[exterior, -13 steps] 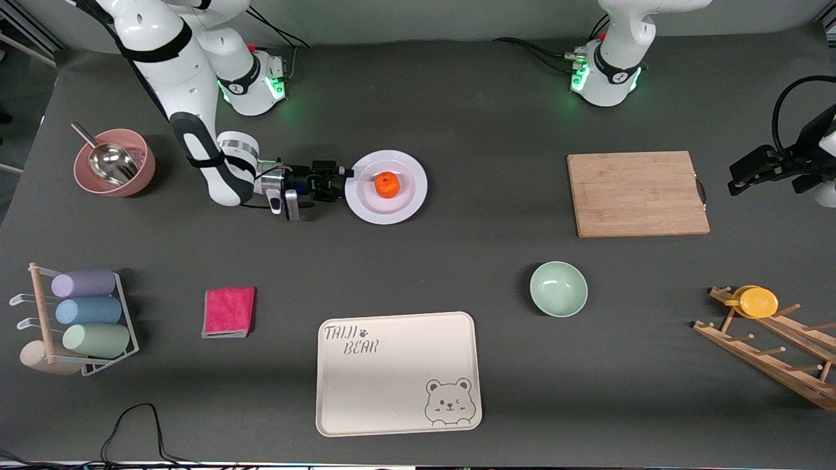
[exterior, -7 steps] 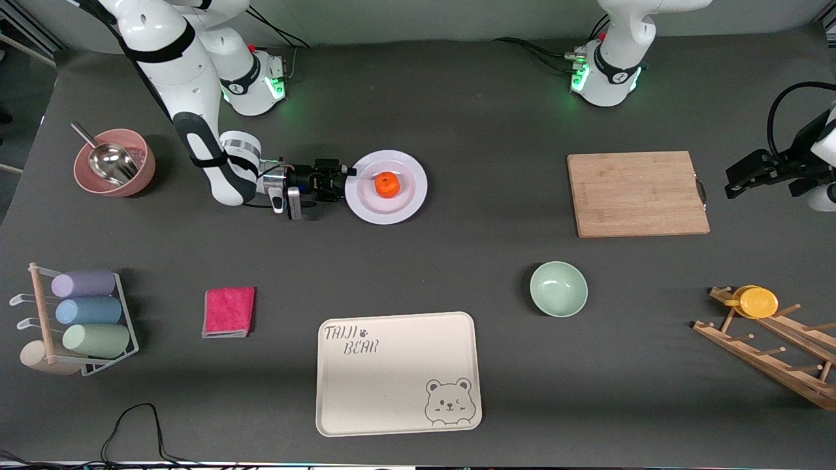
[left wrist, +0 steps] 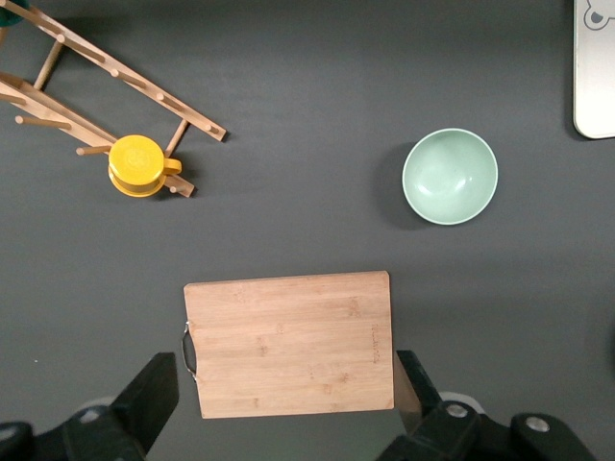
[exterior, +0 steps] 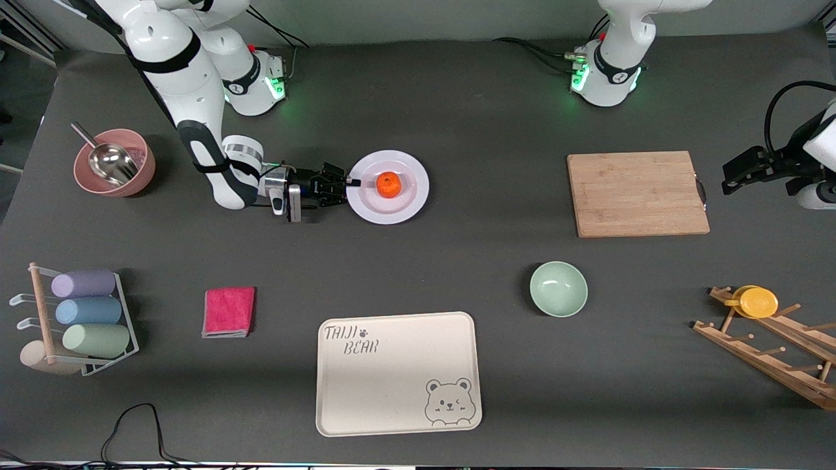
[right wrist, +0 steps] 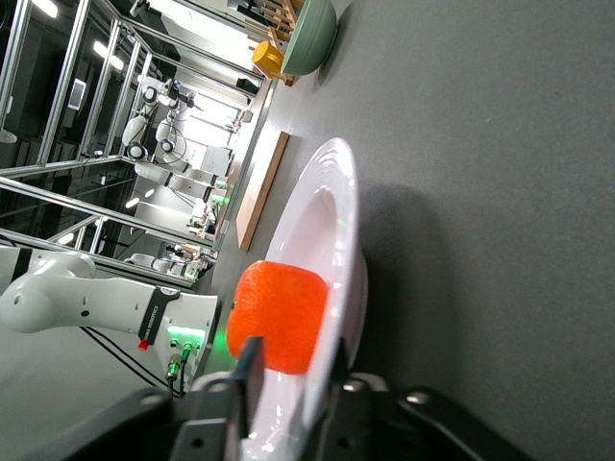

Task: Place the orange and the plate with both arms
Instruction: 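Withdraw the left gripper while the right gripper grips the plate rim, then carry the plate with the right gripper onto the bear tray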

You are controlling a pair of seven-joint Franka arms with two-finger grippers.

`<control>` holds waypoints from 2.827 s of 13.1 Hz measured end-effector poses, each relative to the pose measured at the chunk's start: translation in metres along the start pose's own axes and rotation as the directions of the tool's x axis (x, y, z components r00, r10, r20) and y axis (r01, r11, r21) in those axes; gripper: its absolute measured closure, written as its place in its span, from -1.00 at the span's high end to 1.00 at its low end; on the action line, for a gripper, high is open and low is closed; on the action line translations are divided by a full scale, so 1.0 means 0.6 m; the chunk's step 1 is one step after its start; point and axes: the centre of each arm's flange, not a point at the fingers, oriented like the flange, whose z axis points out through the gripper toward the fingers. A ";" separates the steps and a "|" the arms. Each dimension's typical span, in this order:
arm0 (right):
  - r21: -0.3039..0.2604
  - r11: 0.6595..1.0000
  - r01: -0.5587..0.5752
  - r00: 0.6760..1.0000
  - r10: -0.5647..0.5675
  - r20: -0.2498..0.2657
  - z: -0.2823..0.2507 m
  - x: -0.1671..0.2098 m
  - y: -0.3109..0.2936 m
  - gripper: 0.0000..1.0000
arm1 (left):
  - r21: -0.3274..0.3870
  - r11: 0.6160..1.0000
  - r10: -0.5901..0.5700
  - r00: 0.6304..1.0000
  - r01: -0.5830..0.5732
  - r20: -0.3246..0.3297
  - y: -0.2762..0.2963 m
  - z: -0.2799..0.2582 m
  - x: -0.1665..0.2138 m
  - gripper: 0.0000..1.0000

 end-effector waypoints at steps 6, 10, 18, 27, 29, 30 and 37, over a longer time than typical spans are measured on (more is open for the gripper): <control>0.014 1.000 -0.010 1.000 0.010 -0.009 0.003 -0.002 0.003 -0.88 | -0.019 1.000 0.021 0.999 -0.020 0.028 0.003 0.004 -0.005 1.00; 0.018 0.997 -0.070 0.997 0.070 -0.013 0.003 0.001 0.005 -0.89 | -0.020 1.000 0.025 0.999 -0.024 0.027 0.004 0.003 -0.006 1.00; 0.018 0.959 -0.283 0.959 0.283 -0.010 0.006 0.021 0.007 -0.89 | -0.020 0.999 0.026 0.999 -0.026 0.026 0.004 0.003 -0.006 1.00; 0.071 0.922 -0.381 0.924 0.382 0.007 -0.027 0.165 -0.084 -0.89 | -0.043 0.999 0.022 1.000 -0.021 0.022 0.004 0.004 -0.005 1.00; 0.069 0.916 -0.396 0.918 0.397 0.007 -0.052 0.227 -0.107 -0.89 | -0.038 0.999 0.021 1.000 -0.020 0.022 0.003 0.005 -0.005 1.00; 0.069 0.915 -0.398 0.917 0.399 0.001 -0.063 0.260 -0.117 -0.89 | -0.032 0.999 0.021 1.000 -0.020 0.023 0.002 0.005 -0.005 1.00; 0.065 0.947 -0.313 0.945 0.318 -0.075 -0.114 0.499 -0.145 -0.89 | -0.018 1.000 0.021 0.999 -0.021 0.026 0.000 0.008 -0.005 1.00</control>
